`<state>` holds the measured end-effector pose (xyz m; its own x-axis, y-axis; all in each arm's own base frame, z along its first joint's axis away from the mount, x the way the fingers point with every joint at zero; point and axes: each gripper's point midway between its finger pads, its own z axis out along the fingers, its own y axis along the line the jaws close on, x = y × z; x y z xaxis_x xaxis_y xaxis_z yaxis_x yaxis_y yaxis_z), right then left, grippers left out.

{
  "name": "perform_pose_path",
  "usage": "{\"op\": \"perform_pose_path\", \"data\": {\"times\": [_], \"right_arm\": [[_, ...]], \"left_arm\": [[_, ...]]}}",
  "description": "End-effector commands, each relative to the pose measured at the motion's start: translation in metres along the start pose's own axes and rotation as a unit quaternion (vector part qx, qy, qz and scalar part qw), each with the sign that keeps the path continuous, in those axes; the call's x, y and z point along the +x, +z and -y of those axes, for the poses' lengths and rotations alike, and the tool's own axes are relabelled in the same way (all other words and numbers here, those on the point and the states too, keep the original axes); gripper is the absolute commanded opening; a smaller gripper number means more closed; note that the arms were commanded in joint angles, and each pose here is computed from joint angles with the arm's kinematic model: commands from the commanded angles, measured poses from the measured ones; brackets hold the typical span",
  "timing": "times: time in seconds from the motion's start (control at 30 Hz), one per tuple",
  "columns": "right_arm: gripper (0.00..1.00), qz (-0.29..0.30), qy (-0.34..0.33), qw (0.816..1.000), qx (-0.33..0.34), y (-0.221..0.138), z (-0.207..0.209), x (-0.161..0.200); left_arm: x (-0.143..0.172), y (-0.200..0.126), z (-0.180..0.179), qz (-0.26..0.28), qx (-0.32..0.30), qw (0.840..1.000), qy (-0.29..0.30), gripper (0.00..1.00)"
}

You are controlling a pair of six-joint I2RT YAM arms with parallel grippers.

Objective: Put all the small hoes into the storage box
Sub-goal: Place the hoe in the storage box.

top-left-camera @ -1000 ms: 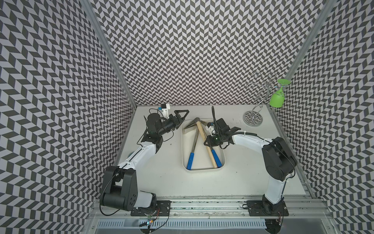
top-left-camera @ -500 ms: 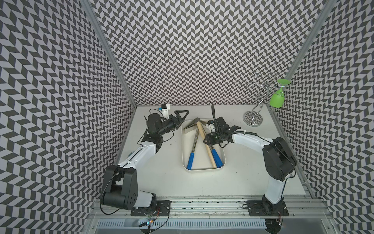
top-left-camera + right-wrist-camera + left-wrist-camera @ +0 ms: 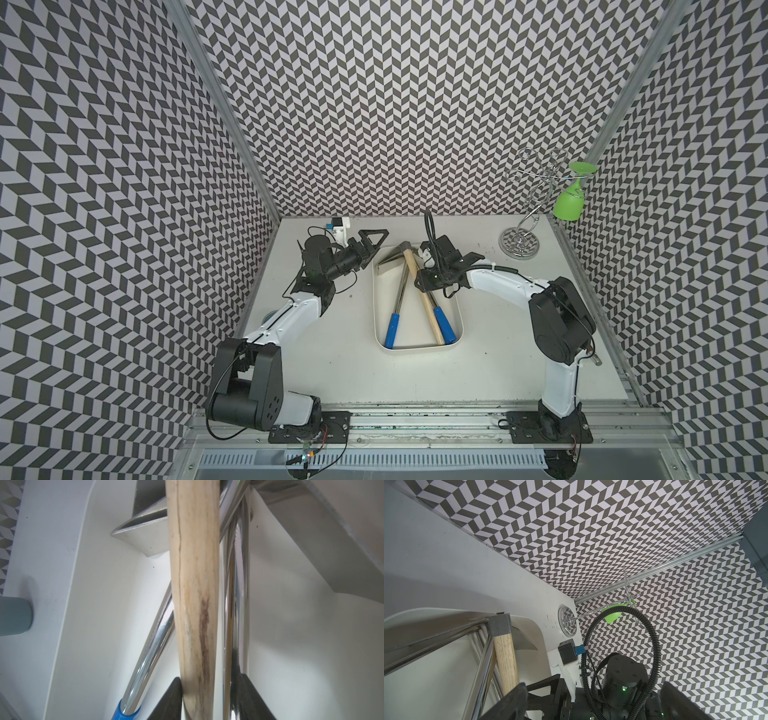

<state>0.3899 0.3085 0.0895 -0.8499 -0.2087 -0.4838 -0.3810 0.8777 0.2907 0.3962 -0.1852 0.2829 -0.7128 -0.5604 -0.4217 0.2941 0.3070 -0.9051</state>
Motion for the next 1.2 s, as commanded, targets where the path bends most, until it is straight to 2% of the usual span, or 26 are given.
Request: {"op": "perform_pose_path", "data": {"times": [0.0,0.37,0.6,0.8,0.93,1.17], "right_arm": [[0.43,-0.002,-0.011,0.999,0.03,0.005,0.008,0.001],[0.44,0.034,-0.028,0.999,0.011,-0.013,-0.015,-0.02],[0.49,0.106,-0.025,0.994,0.01,-0.066,-0.024,-0.06],[0.49,0.158,-0.001,0.987,0.022,-0.106,-0.007,-0.084],[0.49,0.15,-0.008,0.989,-0.001,-0.102,-0.012,-0.08],[0.51,0.108,-0.017,0.994,-0.022,-0.064,-0.024,-0.064]], "left_arm": [[0.0,-0.004,0.007,0.001,0.011,1.0,0.017,1.0],[0.001,-0.005,0.006,-0.003,-0.001,1.0,0.031,0.99],[0.004,-0.006,0.004,-0.009,-0.027,0.998,0.052,0.98],[-0.003,-0.003,0.005,-0.006,-0.056,0.995,0.088,0.98],[-0.007,0.001,0.001,-0.003,-0.083,0.991,0.108,0.97],[-0.004,-0.001,-0.008,-0.003,-0.123,0.983,0.135,0.94]]}}
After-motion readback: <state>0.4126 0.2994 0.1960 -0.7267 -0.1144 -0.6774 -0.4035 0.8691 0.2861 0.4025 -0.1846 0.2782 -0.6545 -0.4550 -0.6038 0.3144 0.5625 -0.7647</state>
